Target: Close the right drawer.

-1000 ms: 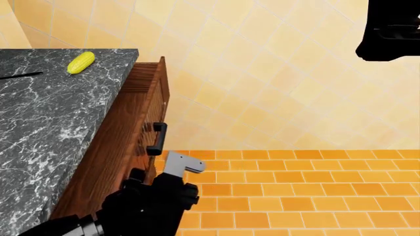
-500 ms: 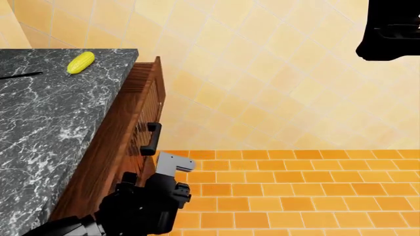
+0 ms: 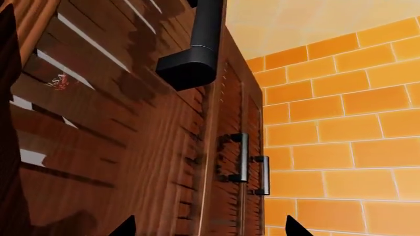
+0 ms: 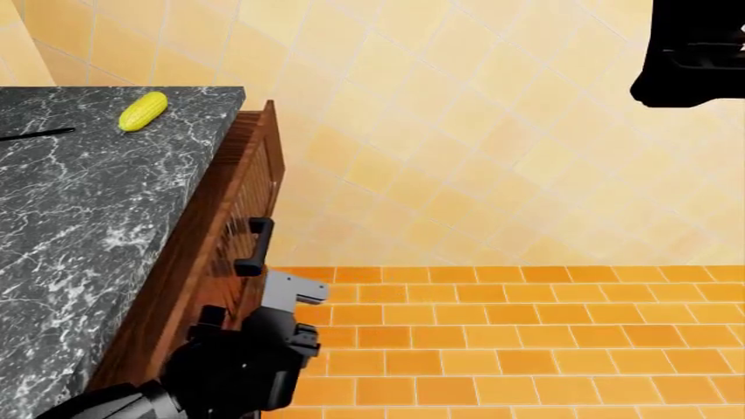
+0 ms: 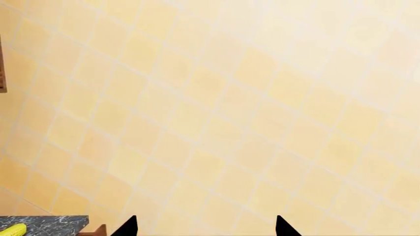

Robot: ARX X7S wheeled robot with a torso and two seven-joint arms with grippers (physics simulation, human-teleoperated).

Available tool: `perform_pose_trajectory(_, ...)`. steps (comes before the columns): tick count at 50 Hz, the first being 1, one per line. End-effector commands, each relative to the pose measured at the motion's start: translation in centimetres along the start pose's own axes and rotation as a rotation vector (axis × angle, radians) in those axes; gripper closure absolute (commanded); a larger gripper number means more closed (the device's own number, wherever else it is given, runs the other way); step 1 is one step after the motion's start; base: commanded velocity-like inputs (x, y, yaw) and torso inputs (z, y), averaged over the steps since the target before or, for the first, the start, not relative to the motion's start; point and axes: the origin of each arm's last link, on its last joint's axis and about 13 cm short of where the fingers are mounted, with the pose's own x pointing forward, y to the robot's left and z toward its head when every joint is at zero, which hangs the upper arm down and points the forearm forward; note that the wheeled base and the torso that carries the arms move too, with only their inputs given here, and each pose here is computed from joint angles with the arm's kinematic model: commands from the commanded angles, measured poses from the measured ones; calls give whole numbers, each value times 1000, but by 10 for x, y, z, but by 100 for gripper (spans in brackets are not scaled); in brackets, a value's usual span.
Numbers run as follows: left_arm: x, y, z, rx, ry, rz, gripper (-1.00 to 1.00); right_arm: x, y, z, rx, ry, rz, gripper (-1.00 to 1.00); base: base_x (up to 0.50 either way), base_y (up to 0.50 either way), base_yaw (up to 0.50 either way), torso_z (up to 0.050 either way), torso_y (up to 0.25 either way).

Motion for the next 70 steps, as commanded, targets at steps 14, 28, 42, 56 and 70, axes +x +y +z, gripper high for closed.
perform_pose_trajectory(14,22,17,-9,15,36,95,-100,0,0,2,0,-4,0,-100,0,0,0,0,0)
perform_pose_trajectory(28,34,25,-11,22,48,142,-100,-1,0,2,-1,-5,2,-100,0,0,0,0,0)
perform_pose_trajectory(42,43,25,-20,82,41,193,-100,-2,1,3,1,-9,6,-100,0,0,0,0,0)
perform_pose_trajectory(56,52,25,-28,171,50,244,-100,-1,2,5,3,-13,9,-100,0,0,0,0,0)
perform_pose_trajectory(70,59,27,-32,176,82,277,-100,-3,3,7,5,-19,14,-100,0,0,0,0,0)
